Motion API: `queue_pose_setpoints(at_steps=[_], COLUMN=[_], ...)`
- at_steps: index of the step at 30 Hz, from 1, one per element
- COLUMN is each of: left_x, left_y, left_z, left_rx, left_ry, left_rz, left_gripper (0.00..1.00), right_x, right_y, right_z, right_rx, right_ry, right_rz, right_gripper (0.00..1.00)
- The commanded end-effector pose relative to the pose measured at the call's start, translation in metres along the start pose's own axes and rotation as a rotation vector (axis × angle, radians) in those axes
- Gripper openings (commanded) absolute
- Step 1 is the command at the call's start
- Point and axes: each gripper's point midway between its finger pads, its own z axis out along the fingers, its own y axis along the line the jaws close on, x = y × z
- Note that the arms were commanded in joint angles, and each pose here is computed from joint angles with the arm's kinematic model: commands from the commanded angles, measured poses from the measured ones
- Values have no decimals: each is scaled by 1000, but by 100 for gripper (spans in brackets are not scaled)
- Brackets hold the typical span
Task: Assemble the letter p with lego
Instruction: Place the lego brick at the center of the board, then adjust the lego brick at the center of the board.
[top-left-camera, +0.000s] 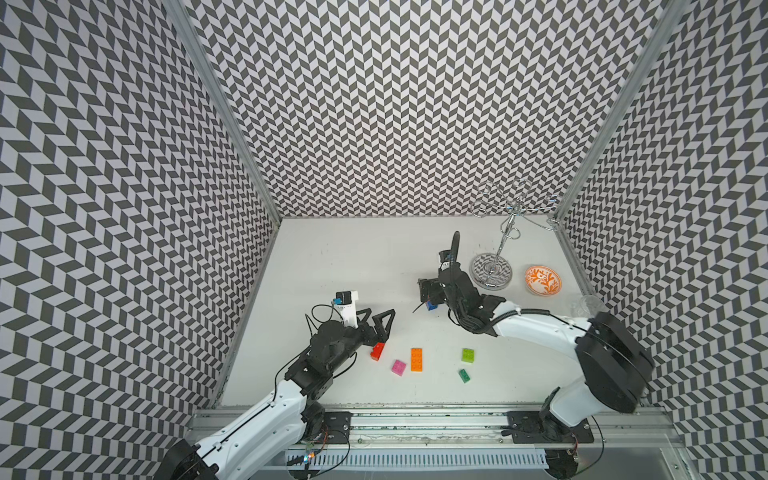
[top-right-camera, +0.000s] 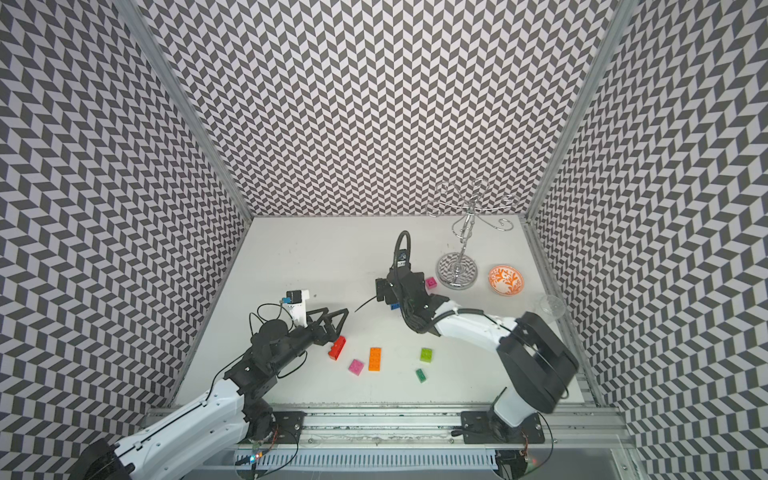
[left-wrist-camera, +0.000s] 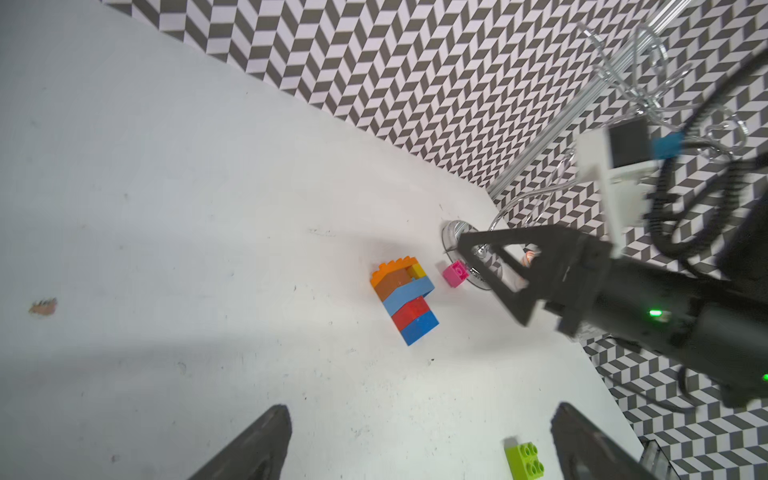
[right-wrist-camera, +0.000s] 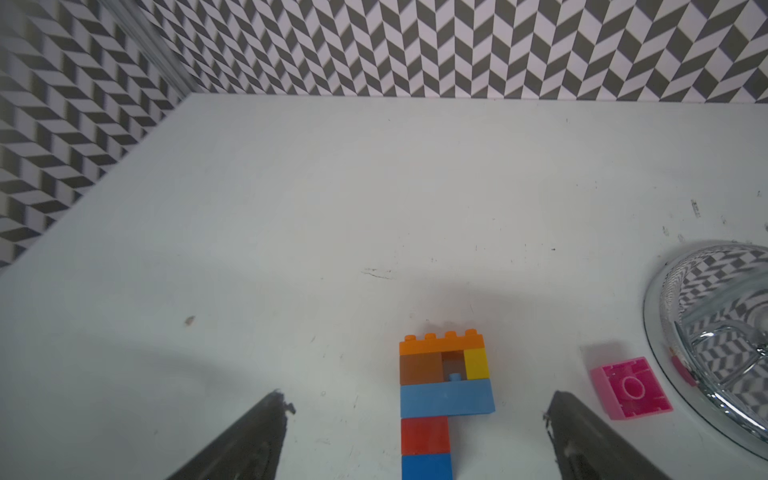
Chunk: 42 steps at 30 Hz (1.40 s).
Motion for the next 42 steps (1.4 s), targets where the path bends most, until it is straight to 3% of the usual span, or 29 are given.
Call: queue_pose_setpoints(at_steps=[1,10,20,29,37,42], left_x=[3,14,31,52,44,42], left_y=[-1,3,21,35,17,-3], left_z=[-3,-22,-15,-9,-13,-19], left_rx=[-39,-129,-215,-272,-245,-224], left_ry=[60,146,222,298,278,281], left_rz=[-75,-85,-66,-71,-32,27], left_gripper=[100,99,99,97,93,92], right_x=[8,54,48,57,71,75], right_y=[15,20,2,-13,-20,-43], right_z=[-32,-87,-93,-86,-74,-69], right_rx=[-154,-387,-323,-283,-206,-82], right_ry=[23,85,20,16,132,171], right_rz=[35,93,163,92,82,141], right_gripper=[99,99,99,99,93,90])
